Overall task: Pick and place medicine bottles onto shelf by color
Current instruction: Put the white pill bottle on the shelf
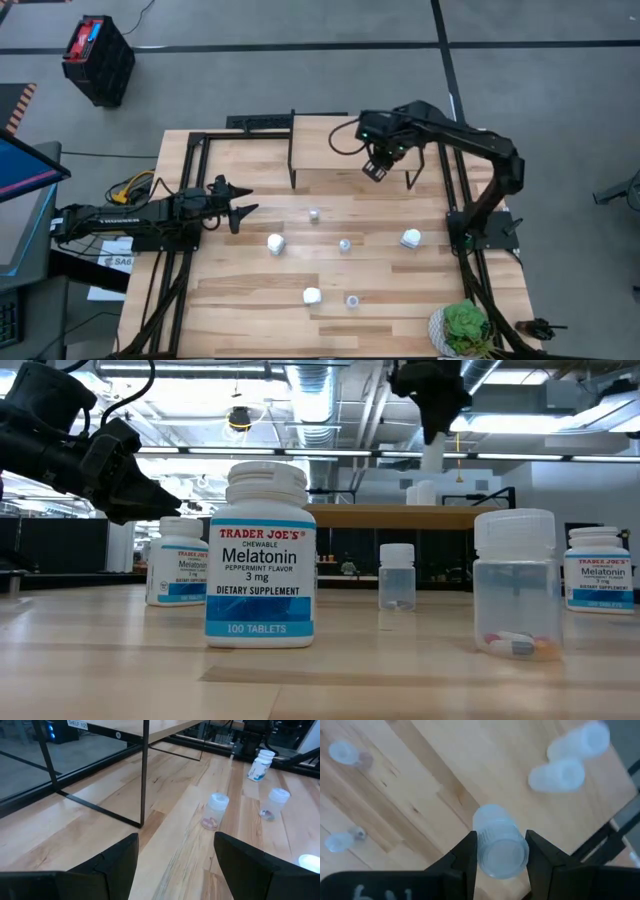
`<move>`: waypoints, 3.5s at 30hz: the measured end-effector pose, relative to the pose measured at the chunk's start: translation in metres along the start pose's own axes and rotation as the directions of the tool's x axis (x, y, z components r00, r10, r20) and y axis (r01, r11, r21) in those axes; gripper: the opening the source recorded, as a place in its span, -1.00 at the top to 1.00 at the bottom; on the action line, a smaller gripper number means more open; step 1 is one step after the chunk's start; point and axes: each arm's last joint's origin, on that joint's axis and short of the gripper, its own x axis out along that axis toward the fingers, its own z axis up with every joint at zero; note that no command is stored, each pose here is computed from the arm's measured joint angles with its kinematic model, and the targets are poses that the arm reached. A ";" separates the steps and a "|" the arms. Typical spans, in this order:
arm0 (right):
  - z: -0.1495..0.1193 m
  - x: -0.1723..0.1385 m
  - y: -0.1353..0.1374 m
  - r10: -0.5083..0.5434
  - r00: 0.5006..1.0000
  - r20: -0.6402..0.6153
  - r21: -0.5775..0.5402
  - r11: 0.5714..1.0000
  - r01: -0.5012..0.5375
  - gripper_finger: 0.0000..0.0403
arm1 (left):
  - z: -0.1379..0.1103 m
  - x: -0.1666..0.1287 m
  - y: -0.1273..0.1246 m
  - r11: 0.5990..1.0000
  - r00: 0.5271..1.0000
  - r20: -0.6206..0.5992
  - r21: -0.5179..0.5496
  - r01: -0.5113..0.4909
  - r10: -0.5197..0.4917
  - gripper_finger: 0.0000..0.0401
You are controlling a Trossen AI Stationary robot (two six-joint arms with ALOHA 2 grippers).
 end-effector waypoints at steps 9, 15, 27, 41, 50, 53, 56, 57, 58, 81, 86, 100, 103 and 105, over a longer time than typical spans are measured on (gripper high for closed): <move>-0.004 0.017 -0.015 0.014 1.000 0.002 0.086 0.996 -0.014 0.32 | 0.000 0.000 0.000 1.000 1.000 0.000 -0.005 0.000 0.000 -0.23; 0.009 0.037 -0.023 0.024 0.999 -0.049 0.082 0.996 -0.020 0.32 | 0.000 0.000 0.000 1.000 1.000 0.000 -0.008 0.001 -0.001 -0.23; 0.017 0.046 -0.030 0.065 0.996 -0.059 0.092 0.994 -0.059 0.29 | 0.000 0.000 0.000 1.000 1.000 0.000 -0.008 0.000 0.000 -0.23; 0.018 0.047 -0.030 0.064 0.997 -0.049 0.095 0.994 -0.059 0.10 | 0.000 0.000 0.000 1.000 1.000 0.000 -0.009 0.001 -0.001 -0.23; 0.019 0.047 -0.031 0.055 0.998 -0.044 0.095 0.994 -0.051 -0.08 | 0.000 0.000 0.000 1.000 1.000 0.000 -0.010 0.001 -0.001 -0.23; 0.019 0.047 -0.031 0.037 0.999 -0.040 0.095 0.995 -0.033 -0.13 | 0.000 0.000 0.000 1.000 1.000 0.000 -0.011 0.000 0.000 -0.23; 0.019 0.047 -0.031 0.036 0.999 -0.040 0.095 0.995 -0.032 -0.14 | 0.000 0.000 0.000 1.000 1.000 0.000 -0.011 0.000 0.000 -0.23; 0.019 0.047 -0.031 0.036 0.999 -0.040 0.095 0.995 -0.032 -0.14 | 0.000 0.000 0.000 1.000 1.000 0.000 -0.012 0.001 -0.001 -0.23; 0.019 0.047 -0.031 0.035 0.999 -0.042 0.094 0.995 -0.031 -0.14 | 0.000 0.000 0.000 1.000 1.000 0.000 -0.012 0.001 -0.001 -0.23; 0.029 0.036 0.005 -0.017 0.981 0.195 0.206 0.978 -0.024 -0.06 | 0.000 0.000 0.000 1.000 1.000 0.000 -0.020 0.002 -0.002 -0.23; 0.039 0.054 0.010 -0.024 0.986 0.167 0.245 0.969 -0.018 -0.01 | 0.000 0.000 0.000 1.000 1.000 0.000 -0.028 0.002 -0.002 -0.23; 0.047 0.074 0.012 -0.113 0.984 0.135 0.287 0.955 0.070 0.17 | 0.000 0.000 0.000 1.000 1.000 0.000 -0.026 0.003 -0.003 -0.23; 0.049 0.077 0.011 -0.113 0.984 0.138 0.270 0.960 0.072 0.18 | 0.000 0.000 0.000 1.000 1.000 0.000 -0.027 0.003 -0.003 -0.23; 0.050 0.078 0.012 -0.111 0.984 0.143 0.248 0.966 0.073 0.18 | 0.000 0.000 0.000 1.000 1.000 0.000 -0.027 0.003 -0.003 -0.23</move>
